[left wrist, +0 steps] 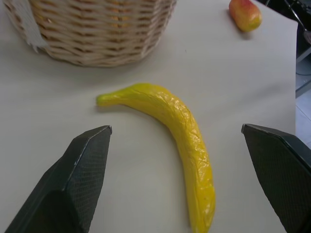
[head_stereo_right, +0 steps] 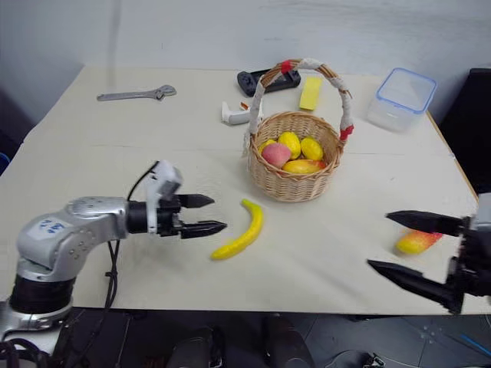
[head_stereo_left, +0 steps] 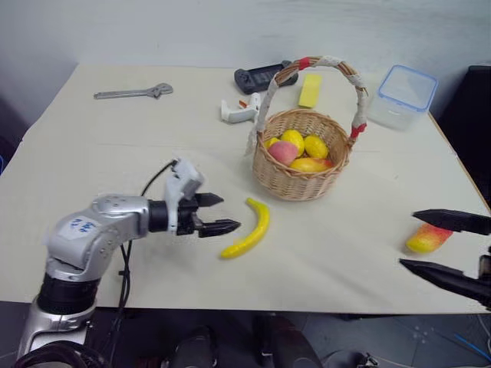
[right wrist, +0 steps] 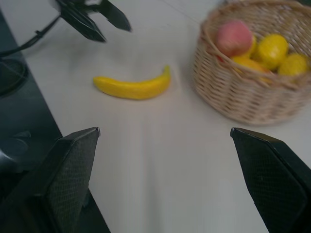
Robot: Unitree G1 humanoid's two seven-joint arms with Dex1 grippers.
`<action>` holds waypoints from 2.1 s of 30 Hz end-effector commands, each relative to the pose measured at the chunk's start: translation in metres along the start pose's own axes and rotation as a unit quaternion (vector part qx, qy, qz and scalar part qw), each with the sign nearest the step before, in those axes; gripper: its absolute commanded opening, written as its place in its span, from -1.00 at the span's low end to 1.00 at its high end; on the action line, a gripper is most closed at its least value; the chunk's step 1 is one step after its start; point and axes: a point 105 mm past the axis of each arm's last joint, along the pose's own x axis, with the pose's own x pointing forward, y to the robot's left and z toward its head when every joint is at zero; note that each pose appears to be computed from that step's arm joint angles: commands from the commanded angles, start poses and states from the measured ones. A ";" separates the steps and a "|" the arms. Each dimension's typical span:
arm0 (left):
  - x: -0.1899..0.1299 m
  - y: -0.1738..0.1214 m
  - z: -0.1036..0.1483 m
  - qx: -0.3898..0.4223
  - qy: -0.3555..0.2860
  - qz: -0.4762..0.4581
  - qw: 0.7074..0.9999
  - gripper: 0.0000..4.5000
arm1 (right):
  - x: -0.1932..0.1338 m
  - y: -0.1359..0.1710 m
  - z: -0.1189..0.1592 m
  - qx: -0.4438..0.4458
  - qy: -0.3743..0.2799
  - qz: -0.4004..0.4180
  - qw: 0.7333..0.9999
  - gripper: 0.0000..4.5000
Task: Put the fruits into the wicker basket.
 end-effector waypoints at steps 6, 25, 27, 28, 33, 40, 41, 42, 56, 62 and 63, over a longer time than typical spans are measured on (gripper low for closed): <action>0.036 -0.014 -0.016 -0.037 0.088 -0.040 0.995 1.00 | 0.026 0.026 0.014 -0.028 -0.007 0.056 0.998 0.98; 0.060 -0.006 -0.044 -0.013 0.170 -0.061 0.983 -0.41 | 0.021 0.030 0.007 -0.016 -0.018 0.023 0.999 1.00; 0.057 -0.004 -0.045 -0.011 0.172 -0.059 0.983 -0.68 | 0.020 0.029 0.006 -0.016 -0.018 0.022 0.999 1.00; 0.054 -0.002 -0.046 -0.007 0.175 -0.055 0.983 -0.75 | 0.020 0.029 0.006 -0.016 -0.018 0.022 0.999 1.00; 0.018 0.035 -0.044 0.016 0.186 0.009 0.982 -0.77 | 0.019 0.022 0.007 -0.017 -0.024 0.012 0.999 1.00; -0.038 0.035 0.007 0.136 0.133 -0.050 0.981 -0.77 | 0.020 0.012 0.011 -0.018 -0.029 -0.002 0.999 1.00; -0.038 0.034 0.016 0.155 0.124 -0.056 0.979 -0.77 | 0.021 0.011 0.011 -0.018 -0.030 -0.004 0.999 1.00; -0.037 0.032 0.026 0.170 0.112 -0.063 0.977 -0.77 | 0.022 0.010 0.012 -0.018 -0.032 -0.006 0.999 1.00; 0.081 -0.008 0.147 0.111 0.014 -0.096 0.989 -0.77 | 0.032 0.010 0.020 -0.009 -0.062 -0.031 0.998 1.00; 0.115 -0.007 0.155 0.167 0.029 -0.055 0.984 -0.77 | 0.032 0.008 0.023 -0.010 -0.068 -0.040 0.997 1.00; 0.119 -0.004 0.158 0.169 0.026 -0.045 0.984 -0.77 | 0.032 0.008 0.024 -0.010 -0.070 -0.042 0.997 1.00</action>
